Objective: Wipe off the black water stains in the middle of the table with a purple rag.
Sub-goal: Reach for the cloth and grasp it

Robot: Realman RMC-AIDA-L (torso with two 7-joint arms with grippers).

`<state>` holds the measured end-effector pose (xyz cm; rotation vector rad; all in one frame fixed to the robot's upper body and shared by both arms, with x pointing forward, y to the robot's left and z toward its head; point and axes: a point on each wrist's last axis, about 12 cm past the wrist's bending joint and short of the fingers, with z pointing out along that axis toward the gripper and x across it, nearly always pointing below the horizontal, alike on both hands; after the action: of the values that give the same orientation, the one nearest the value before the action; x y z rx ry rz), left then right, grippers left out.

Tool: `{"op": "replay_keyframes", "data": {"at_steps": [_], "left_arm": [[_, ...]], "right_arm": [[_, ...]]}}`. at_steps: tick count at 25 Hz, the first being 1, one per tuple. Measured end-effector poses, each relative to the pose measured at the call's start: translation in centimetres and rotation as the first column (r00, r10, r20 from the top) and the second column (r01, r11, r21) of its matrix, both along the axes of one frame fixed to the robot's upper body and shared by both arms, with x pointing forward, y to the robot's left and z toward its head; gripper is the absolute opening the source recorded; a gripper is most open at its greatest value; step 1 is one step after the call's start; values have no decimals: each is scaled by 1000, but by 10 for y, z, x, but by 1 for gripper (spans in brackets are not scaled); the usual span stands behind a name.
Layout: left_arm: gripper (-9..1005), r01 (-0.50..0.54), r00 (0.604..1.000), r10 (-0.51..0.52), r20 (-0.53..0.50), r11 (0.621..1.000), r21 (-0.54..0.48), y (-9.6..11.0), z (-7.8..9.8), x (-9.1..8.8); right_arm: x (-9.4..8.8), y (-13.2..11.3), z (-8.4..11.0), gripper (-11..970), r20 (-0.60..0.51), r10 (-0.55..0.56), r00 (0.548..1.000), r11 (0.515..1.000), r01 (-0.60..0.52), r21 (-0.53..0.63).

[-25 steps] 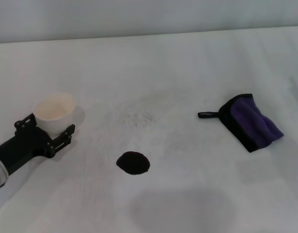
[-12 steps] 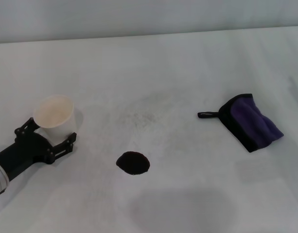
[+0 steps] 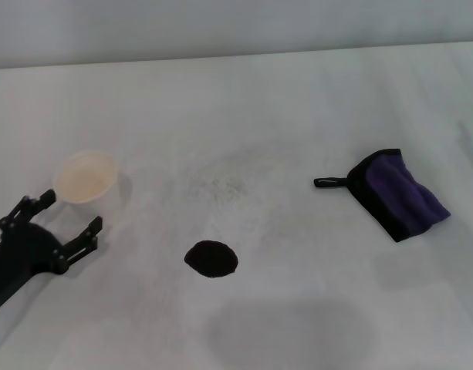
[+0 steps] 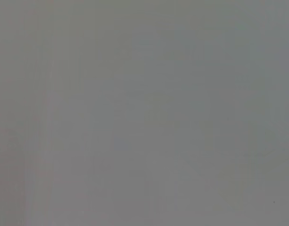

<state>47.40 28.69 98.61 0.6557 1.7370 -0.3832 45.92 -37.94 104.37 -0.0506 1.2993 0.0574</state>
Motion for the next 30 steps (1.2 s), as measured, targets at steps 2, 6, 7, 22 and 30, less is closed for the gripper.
{"op": "replay_keyframes", "data": {"at_steps": [2,6,7,22,30], "left_arm": [[891,-18,1000,18,-2,1000,-8,4,-2,-7],[891,-70,997,69,-15,997,-25,12,-6,-19],[891,-91,996,91,-14,995,-33,14,-6,-22],[890,-383,916,396,66,910,-159,55,2,-49],[889,-388,899,416,137,901,-194,55,13,-33]], "right_arm": [[0,0,0,875,2,1,1000,1000,-1,0],[0,-1,1,874,11,-6,1000,1000,5,14],[-1,-2,2,874,15,-12,1000,1000,11,28],[2,-38,20,871,10,144,990,852,-129,507],[44,-62,46,869,-271,433,860,760,-186,623]]}}
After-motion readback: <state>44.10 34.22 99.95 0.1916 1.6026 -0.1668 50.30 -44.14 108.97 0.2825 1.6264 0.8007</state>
